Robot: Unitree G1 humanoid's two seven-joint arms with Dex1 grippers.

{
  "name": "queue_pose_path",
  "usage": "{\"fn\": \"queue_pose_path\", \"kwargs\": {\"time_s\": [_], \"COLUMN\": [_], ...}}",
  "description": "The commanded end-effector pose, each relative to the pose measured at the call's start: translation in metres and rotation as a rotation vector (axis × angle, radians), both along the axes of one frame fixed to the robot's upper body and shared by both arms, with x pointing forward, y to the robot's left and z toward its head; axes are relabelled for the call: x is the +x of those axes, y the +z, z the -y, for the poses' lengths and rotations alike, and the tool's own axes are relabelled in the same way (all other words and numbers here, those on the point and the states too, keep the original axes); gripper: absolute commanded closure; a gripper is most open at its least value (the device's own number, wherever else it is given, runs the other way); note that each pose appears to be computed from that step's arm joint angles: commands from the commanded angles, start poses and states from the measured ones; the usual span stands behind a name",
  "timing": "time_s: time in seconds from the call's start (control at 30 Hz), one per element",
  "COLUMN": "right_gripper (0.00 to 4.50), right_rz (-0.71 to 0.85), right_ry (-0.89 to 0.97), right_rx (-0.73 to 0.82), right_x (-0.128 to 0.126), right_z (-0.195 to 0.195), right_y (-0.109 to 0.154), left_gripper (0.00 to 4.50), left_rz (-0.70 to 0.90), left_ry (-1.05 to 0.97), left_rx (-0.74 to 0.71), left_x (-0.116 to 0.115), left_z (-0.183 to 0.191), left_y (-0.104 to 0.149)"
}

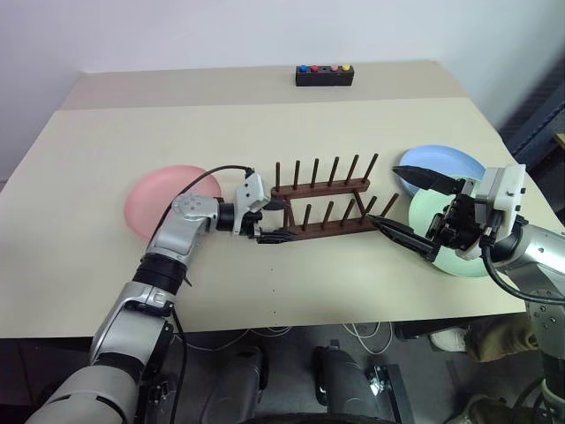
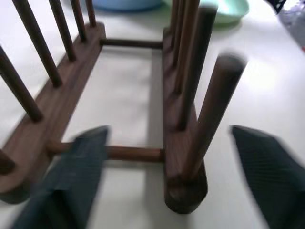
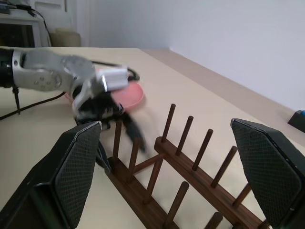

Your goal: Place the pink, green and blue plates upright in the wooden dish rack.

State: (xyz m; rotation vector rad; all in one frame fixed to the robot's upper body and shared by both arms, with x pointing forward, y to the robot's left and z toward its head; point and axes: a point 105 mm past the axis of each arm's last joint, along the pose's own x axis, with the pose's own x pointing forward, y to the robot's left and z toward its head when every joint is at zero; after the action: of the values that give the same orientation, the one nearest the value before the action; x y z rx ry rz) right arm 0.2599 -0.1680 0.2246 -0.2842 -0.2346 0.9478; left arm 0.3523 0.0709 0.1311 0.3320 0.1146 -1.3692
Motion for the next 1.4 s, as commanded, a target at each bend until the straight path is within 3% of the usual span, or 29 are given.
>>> {"fn": "queue_pose_path", "kwargs": {"time_s": [0.03,0.1,0.13,0.17,0.23,0.43,0.47,0.57,0.7,0.8,1.1,1.4], "right_gripper": [0.00,0.00,0.00,0.42,0.86,3.91,4.42,4.47,4.47,4.47,4.47,4.47], "right_rz": [-0.038,-0.101,-0.128,-0.157,-0.197,-0.231,-0.238,-0.262,-0.238,-0.213,-0.166,-0.091], "right_ry": [0.069,0.092,0.086,0.088,0.086,0.061,0.046,-0.020,-0.070,-0.125,-0.197,-0.281], "right_rx": [0.001,0.011,0.014,0.003,-0.023,-0.108,-0.135,-0.325,-0.382,-0.472,-0.495,-0.588], "right_x": [-0.009,-0.011,-0.009,-0.008,-0.007,-0.004,-0.001,0.009,0.021,0.031,0.050,0.080], "right_z": [-0.005,-0.004,-0.002,-0.001,0.000,0.002,0.003,0.009,0.007,0.012,0.012,0.016], "right_y": [0.004,-0.001,-0.004,-0.009,-0.017,-0.035,-0.040,-0.072,-0.089,-0.102,-0.105,-0.110], "left_gripper": [0.05,0.05,0.30,0.62,1.30,4.49,4.50,4.50,4.50,4.50,4.50,4.50], "left_rz": [0.010,-0.005,-0.004,-0.005,-0.035,-0.174,-0.192,-0.166,-0.126,-0.063,0.079,0.164], "left_ry": [-0.032,-0.034,-0.032,-0.042,-0.078,-0.198,-0.214,-0.204,-0.229,-0.138,-0.085,0.111], "left_rx": [-0.018,-0.007,-0.008,-0.020,-0.067,-0.187,-0.188,-0.095,0.043,0.109,0.137,0.179], "left_x": [-0.009,-0.013,-0.014,-0.017,-0.028,-0.057,-0.061,-0.062,-0.071,-0.052,-0.030,0.017], "left_z": [-0.014,-0.020,-0.021,-0.020,-0.019,-0.017,-0.016,-0.007,0.006,0.011,0.018,0.012], "left_y": [0.028,0.035,0.038,0.042,0.054,0.078,0.078,0.052,0.011,-0.011,-0.015,-0.015]}}
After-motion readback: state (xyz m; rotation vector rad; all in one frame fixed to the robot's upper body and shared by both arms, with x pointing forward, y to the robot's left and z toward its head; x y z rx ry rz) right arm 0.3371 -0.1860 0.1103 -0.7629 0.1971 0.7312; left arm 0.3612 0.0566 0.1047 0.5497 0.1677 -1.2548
